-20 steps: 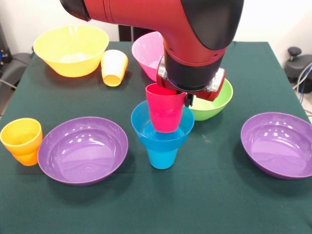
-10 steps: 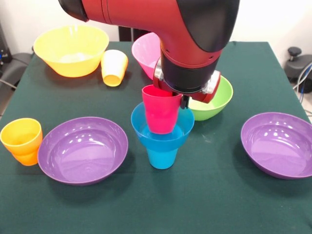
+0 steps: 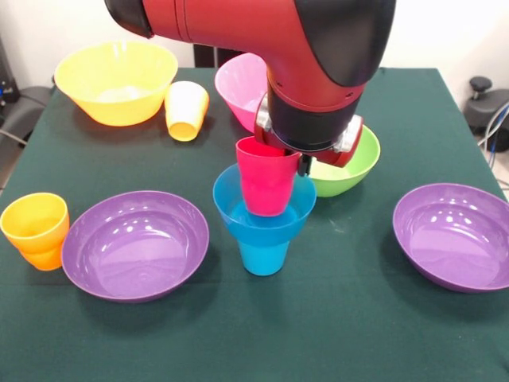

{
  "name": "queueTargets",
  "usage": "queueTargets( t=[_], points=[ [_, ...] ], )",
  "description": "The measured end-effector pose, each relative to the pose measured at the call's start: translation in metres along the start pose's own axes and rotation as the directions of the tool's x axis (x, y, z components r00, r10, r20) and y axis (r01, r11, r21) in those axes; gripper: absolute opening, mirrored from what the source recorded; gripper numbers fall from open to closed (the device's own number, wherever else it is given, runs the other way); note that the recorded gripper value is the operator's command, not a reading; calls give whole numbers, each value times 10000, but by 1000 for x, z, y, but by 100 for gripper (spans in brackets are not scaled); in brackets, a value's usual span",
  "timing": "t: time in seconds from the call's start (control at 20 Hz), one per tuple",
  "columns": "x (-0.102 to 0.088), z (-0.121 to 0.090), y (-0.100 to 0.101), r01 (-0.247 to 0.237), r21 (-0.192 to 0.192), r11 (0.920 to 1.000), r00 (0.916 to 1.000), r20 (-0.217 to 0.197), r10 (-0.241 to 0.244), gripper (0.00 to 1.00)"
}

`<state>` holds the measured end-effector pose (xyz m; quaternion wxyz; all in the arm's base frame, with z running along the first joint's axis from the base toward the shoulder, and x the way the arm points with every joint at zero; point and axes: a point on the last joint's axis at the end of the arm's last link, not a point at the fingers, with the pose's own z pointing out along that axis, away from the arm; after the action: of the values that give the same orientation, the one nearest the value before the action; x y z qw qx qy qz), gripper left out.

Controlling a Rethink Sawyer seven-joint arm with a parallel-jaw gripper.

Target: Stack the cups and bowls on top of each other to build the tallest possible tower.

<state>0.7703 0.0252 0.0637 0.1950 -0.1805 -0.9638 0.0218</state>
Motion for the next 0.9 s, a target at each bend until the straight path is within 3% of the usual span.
queueTargets(
  t=[0.9],
  points=[
    [2,1,4,-19,-155,9999,9999,-105,18,0]
  ],
)
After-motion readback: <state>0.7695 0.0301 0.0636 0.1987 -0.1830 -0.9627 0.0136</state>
